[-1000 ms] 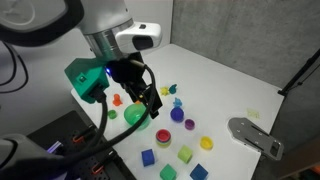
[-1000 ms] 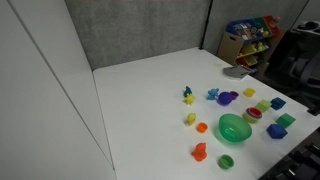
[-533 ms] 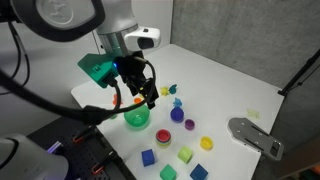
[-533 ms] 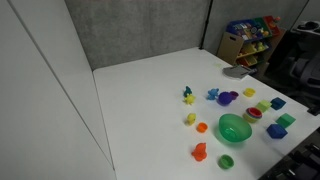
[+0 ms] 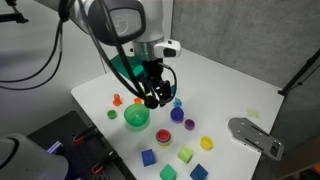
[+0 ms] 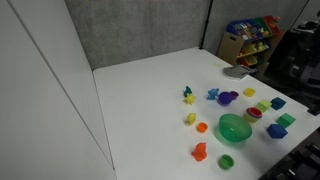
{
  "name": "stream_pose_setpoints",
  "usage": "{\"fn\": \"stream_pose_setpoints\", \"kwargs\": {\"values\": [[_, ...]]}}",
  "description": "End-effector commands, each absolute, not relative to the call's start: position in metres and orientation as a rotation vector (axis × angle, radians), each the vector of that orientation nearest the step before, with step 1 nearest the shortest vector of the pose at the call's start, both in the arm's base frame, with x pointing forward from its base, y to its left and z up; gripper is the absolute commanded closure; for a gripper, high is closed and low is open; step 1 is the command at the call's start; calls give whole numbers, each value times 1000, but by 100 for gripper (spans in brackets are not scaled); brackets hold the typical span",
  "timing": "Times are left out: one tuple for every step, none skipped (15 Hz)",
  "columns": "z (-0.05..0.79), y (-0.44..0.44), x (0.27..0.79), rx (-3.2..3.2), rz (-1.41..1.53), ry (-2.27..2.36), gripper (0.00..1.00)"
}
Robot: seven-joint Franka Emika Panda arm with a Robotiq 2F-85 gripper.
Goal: Put the yellow bowl inside the orange bowl
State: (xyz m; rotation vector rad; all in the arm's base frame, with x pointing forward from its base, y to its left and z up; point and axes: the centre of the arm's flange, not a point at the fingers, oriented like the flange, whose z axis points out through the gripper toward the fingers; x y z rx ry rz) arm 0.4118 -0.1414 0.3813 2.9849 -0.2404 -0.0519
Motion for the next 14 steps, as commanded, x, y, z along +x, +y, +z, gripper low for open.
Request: {"fn": "stream_pose_setpoints", "kwargs": {"values": [[363,-157,462,3002,-96,-310,0],[356,-161,472,3002,-109,-323,0],[349,-165,482,3002,-123,-335,0],[342,-169,490,3002,-135,-347,0],[335,-173,499,2999,-141,-361,0],[328,-179,509,2995,-156,-378,0],[321,-184,517,2989,-164,-393,0],[313,-191,526,2982,-182,-410,0],[305,-197,534,2973,-194,-429,0],[298,-204,542,2960,-200,-448,0],[289,-212,549,2951,-213,-465,0],[282,-218,555,2942,-217,-482,0],[273,-225,562,2931,-221,-499,0],[265,-232,567,2919,-225,-517,0]]}}
